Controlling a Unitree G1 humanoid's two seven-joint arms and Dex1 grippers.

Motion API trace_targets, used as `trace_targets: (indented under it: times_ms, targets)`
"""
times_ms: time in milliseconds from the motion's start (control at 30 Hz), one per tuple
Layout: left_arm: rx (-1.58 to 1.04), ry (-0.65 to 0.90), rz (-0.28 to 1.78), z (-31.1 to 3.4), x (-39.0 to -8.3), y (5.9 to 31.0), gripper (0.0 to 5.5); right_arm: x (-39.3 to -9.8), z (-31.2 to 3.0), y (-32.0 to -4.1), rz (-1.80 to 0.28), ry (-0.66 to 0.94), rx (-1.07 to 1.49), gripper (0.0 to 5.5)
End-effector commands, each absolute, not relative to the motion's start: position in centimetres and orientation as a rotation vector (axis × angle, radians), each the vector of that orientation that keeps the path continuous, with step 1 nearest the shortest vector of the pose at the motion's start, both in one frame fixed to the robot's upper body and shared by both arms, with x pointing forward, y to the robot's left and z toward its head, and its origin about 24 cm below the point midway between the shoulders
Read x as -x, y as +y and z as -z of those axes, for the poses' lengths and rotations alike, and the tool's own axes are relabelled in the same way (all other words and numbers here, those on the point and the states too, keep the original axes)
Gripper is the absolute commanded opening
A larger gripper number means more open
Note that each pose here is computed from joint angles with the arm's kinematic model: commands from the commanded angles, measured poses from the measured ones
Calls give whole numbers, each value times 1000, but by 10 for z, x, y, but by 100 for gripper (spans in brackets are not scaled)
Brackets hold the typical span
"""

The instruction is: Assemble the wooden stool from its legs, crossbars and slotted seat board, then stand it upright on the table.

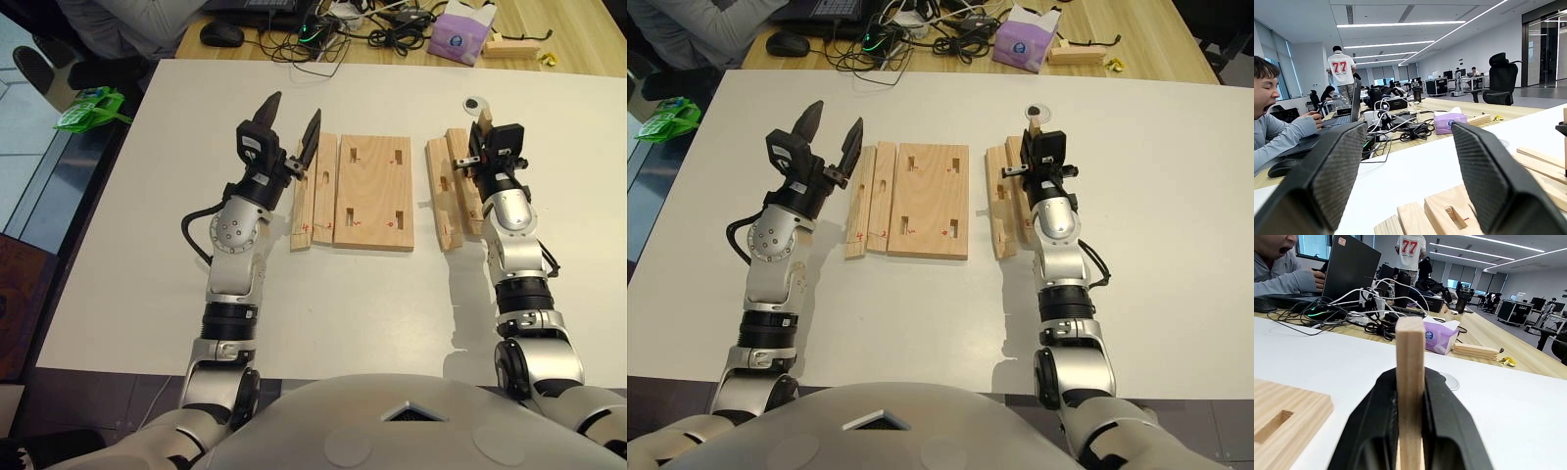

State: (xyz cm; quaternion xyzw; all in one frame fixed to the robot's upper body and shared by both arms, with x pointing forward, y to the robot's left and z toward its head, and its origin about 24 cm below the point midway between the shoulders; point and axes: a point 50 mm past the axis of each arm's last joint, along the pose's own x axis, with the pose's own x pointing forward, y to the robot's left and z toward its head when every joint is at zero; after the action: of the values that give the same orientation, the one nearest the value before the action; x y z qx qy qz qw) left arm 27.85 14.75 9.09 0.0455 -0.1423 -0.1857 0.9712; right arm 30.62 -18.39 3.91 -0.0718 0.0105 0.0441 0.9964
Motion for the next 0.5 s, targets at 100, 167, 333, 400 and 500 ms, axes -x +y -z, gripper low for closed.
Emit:
trace_targets:
  times_ms: [100, 167, 333, 400, 500]
  targets:
    - [-102, -299, 370, -93, -279, 148, 317, -269, 24, -197, 2, 326, -161, 39]
    - [-100, -298, 373, -93, -278, 148, 317, -267, 26, -200, 7, 336, -162, 39]
    - [-97, -295, 367, -92, -278, 148, 317, -270, 19, -200, -6, 297, -98, 39]
    - [-95, -295, 366, -92, -277, 147, 317, -273, 12, -202, -4, 257, -69, 39]
    - [-90, -296, 369, -92, -277, 145, 317, -276, 3, -213, 46, 194, -19, 39]
